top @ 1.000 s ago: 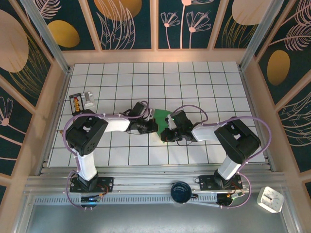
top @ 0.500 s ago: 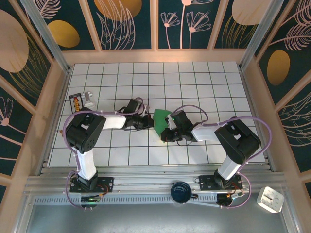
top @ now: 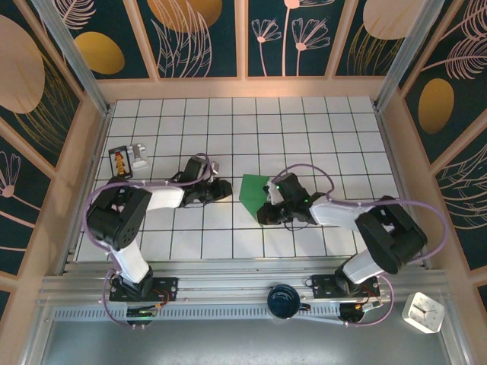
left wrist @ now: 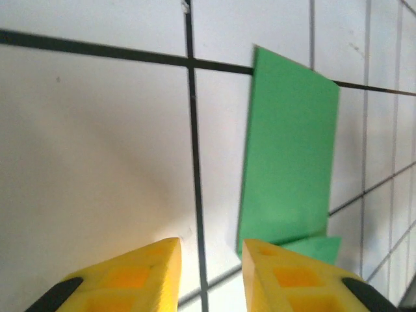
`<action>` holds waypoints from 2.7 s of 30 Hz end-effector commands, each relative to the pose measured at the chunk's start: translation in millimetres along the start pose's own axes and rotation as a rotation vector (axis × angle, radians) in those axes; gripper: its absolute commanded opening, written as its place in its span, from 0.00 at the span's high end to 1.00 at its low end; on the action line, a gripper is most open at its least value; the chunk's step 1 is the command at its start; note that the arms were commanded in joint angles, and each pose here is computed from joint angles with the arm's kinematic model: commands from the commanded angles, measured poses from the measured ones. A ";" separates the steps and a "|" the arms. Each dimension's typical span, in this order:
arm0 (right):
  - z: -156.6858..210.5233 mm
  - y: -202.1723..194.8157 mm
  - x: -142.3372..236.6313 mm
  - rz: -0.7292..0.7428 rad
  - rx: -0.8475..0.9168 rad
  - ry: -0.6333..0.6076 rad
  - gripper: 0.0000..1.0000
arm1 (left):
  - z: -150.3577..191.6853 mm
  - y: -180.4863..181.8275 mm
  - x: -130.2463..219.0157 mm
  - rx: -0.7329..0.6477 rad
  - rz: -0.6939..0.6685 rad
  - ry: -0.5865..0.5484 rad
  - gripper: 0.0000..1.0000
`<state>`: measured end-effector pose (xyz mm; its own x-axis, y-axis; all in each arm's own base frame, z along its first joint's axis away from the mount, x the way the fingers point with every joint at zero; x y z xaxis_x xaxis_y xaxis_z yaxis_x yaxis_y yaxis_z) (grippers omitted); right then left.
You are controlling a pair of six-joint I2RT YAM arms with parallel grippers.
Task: Fold a paper plane with a square sheet of paper (pick it up from the middle)
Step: Third fold the triangle at the center of the table.
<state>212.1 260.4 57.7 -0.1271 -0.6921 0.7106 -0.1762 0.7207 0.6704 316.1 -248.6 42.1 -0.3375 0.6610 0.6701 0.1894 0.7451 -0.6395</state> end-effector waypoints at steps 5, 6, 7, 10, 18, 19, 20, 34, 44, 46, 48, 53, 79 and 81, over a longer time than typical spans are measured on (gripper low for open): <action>-37.7 -6.1 15.9 0.030 -0.045 -0.157 0.83 | 9.1 -39.2 5.5 -0.030 0.157 -0.023 0.66; -40.3 -5.2 13.0 0.035 -0.051 -0.160 0.82 | 10.1 -39.1 3.3 -0.030 0.160 -0.013 0.66; -43.0 -5.8 9.1 0.052 -0.058 -0.165 0.82 | 10.6 -39.2 1.2 -0.037 0.159 -0.006 0.66; -46.8 -10.8 -0.7 0.084 -0.075 -0.161 0.85 | 8.1 -34.9 -0.9 -0.059 0.122 -0.006 0.64; -57.7 -26.0 -13.5 0.134 -0.105 -0.172 0.91 | 19.4 -27.1 -10.8 -0.050 0.112 0.060 0.61; -57.5 -28.2 -14.0 0.137 -0.108 -0.171 0.91 | 21.1 -27.9 -11.8 -0.049 0.119 0.069 0.60; -57.5 -30.1 -14.2 0.140 -0.112 -0.171 0.92 | 22.4 -28.8 -12.8 -0.045 0.128 0.079 0.60; -42.1 -53.8 -19.1 0.127 -0.180 -0.141 0.95 | 28.6 -35.4 -24.8 -0.036 0.142 0.142 0.57; -35.4 -60.5 -22.6 0.117 -0.196 -0.127 0.96 | 28.3 -26.4 -31.8 0.007 0.077 0.158 0.56; -35.5 -61.0 -22.5 0.117 -0.197 -0.128 0.97 | 27.2 -28.4 -34.0 0.012 0.085 0.162 0.56; -34.9 -60.8 -22.6 0.116 -0.196 -0.127 0.97 | 26.1 -30.2 -35.6 0.015 0.089 0.166 0.56; -34.9 -60.8 -22.3 0.115 -0.192 -0.128 0.97 | 23.4 -33.7 -37.0 0.026 0.098 0.171 0.56; -35.4 -61.2 -21.3 0.105 -0.187 -0.126 0.97 | 20.2 -35.3 -39.9 0.144 0.075 0.155 0.54; -34.8 -61.1 -21.0 0.105 -0.187 -0.126 0.97 | 17.6 -39.5 -39.6 0.149 0.093 0.148 0.54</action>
<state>269.8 241.4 25.6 -0.2930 -0.6291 0.7200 -0.0026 0.7536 0.6574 308.2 -298.4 36.5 -0.2145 0.7158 0.6646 0.1048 0.6933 -0.7129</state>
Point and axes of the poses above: each hand's point on the last joint's axis, 136 mm out from that joint toward the fingers, its own x axis back along the fingers, its own y axis along the line the jaws close on, z = x × y, the point moved 1 cm from there along x, back along the fingers, and after that the axes turned 9 degrees about -x, right-handed, at the moved point
